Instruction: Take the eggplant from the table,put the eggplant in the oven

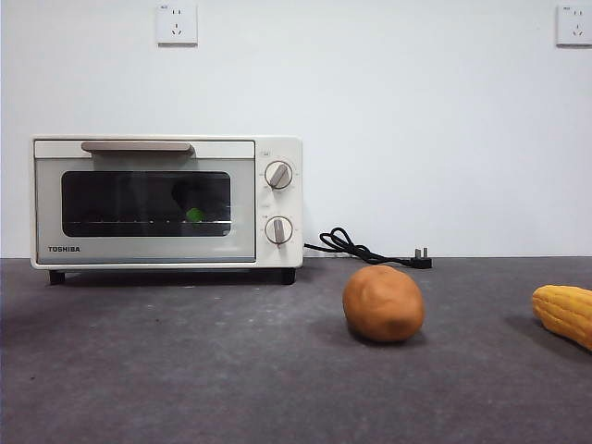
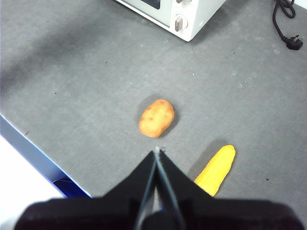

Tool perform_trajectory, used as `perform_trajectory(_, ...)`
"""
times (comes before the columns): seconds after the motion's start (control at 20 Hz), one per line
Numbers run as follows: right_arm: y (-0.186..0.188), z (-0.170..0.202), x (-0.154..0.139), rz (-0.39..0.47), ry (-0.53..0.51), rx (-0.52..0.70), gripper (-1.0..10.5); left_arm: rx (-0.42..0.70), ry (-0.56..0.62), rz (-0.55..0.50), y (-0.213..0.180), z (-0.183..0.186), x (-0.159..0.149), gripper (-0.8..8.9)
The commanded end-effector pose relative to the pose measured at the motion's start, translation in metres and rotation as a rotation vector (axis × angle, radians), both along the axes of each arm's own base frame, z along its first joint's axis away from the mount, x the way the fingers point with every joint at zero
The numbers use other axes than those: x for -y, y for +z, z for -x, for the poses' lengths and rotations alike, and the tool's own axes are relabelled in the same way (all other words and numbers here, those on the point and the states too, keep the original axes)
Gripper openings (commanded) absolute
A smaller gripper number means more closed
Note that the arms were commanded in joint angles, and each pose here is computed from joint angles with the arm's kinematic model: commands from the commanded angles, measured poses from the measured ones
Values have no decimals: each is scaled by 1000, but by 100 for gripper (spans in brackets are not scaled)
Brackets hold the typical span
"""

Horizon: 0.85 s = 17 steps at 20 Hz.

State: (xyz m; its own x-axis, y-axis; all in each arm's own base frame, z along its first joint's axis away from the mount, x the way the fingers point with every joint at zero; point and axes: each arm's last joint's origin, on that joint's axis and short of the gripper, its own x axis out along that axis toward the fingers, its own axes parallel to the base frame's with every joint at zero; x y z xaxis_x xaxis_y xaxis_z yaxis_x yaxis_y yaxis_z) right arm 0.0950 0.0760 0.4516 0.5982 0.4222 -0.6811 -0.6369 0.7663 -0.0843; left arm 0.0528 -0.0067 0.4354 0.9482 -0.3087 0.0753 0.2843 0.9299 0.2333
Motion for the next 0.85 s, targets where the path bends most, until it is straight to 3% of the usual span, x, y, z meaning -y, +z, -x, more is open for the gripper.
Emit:
perform_trajectory(0.05, -3, 0, 0, 14, -7, -26, 1, 54, 58, -93, -6, 9, -1, -4)
perform_trajectory(0.3, -3, 0, 0, 14, -7, -27, 1, 37, 94, -87, -67, 0, -3, -4)
perform_trajectory(0.45, -3, 0, 0, 14, -7, -27, 1, 0, 90, -28, -116, -14, -5, -4)
perform_trajectory(0.85, -3, 0, 0, 14, -7, -27, 1, -189, 137, 60, -215, -32, -8, -4)
